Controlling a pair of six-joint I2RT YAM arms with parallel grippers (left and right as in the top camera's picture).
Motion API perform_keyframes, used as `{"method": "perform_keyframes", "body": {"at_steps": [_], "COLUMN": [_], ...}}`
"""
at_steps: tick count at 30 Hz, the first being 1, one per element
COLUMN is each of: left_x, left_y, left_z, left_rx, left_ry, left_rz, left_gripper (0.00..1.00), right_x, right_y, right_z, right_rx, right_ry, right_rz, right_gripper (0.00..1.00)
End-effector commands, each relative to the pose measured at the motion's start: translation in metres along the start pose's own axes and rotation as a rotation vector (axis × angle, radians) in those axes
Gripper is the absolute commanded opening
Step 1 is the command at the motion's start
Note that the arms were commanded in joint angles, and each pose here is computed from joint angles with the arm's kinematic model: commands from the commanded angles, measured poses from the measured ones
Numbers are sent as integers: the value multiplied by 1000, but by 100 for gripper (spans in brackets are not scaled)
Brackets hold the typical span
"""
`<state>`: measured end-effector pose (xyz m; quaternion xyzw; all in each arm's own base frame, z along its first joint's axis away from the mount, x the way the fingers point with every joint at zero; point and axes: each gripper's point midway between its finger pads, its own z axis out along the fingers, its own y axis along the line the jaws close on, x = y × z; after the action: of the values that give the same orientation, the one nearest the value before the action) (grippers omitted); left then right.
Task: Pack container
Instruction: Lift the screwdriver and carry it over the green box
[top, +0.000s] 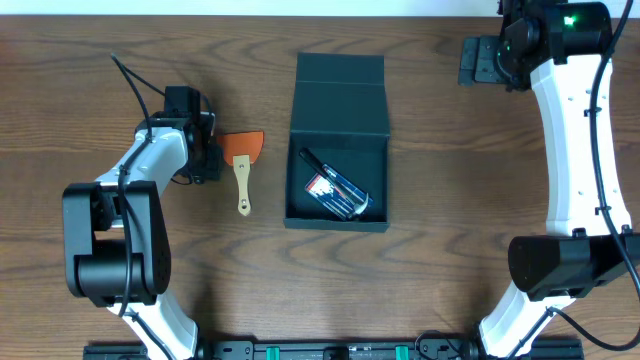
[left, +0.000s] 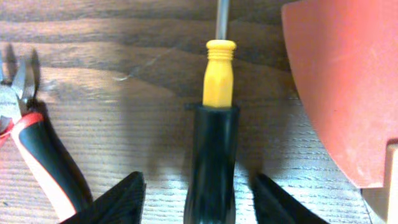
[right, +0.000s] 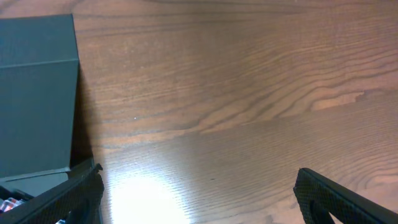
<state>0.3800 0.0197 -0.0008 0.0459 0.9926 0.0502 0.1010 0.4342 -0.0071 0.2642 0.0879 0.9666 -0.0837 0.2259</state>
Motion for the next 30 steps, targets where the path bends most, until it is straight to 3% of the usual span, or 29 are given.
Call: {"method": "perform_keyframes", "body": {"at_steps": [1,6,11,14,18,30], "left_x": [16,15,13,5,-14,-64], "left_y": [3,3,3,5,9,15], "left_z": [15,15,11,0,-22,-138], "left_rx": [-17,-17,-18,-23,-33,-15], "left_ry": [66,65,53,16,-73,-369], "left_rz": [6,7,-2,-6,-14,-30], "left_gripper": [49,31,30,23,6,6], "right_x": [-4,-4,-4,-4,-4,-4], "right_y": [-2,-2,-2,-2,-2,-2], "right_z": [-6,-6,-6,-6,-6,-6], "right_rx": [-3,-3,-3,-3,-3,-3], "right_ry": [-18,-18,-18,-18,-18,-18], "right_rz": [26,26,26,26,26,26], "right_gripper": [99,99,99,99,99,99]}}
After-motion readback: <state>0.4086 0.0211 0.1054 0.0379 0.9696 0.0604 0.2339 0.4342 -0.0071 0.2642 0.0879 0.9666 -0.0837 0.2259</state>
